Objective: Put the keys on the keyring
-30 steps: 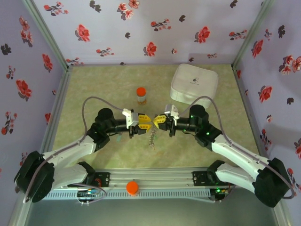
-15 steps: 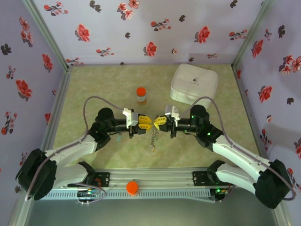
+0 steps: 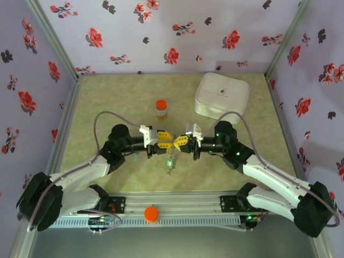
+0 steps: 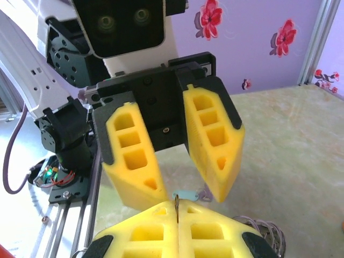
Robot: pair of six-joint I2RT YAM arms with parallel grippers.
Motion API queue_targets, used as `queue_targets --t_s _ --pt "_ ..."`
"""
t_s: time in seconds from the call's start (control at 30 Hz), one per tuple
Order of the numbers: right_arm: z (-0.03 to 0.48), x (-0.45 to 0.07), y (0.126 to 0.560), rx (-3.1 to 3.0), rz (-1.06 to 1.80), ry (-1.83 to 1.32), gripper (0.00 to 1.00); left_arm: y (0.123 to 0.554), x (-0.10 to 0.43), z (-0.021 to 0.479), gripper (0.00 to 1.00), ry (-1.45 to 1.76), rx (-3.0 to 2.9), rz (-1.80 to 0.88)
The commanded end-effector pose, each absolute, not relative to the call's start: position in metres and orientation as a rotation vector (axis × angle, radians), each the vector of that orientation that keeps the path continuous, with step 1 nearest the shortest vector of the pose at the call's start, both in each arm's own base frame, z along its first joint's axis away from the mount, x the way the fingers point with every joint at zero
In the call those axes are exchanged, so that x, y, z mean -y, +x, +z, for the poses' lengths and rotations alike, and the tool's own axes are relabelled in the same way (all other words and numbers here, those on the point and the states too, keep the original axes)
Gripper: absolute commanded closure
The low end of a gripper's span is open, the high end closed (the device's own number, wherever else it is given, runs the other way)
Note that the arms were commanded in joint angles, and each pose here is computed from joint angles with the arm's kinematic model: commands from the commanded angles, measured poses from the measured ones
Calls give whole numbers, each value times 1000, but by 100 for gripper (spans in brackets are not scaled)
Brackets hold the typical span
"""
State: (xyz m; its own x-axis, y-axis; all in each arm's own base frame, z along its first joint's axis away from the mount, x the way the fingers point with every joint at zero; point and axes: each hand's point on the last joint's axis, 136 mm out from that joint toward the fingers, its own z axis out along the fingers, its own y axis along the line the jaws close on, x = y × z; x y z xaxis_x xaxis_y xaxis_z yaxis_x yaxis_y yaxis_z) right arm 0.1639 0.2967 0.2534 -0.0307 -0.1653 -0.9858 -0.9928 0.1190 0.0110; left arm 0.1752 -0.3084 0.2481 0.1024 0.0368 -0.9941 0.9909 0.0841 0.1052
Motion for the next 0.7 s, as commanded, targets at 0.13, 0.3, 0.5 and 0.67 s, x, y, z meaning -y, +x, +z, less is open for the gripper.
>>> queue_targets --t_s 0.13,0.3,0.5,0.67 --pt "283 -302 159 -1277 1034 -1234 100 172 309 245 71 1237 -1192 -1056" --pt "285 -311 160 -1251 1044 -1237 100 162 310 244 72 1268 -1185 -1121" --pt "285 -315 159 -1238 1069 -1220 100 158 312 242 84 1286 -1185 -1160" --pt "279 -316 157 -1248 1086 -1229 100 157 311 242 100 1294 -1172 -1148"
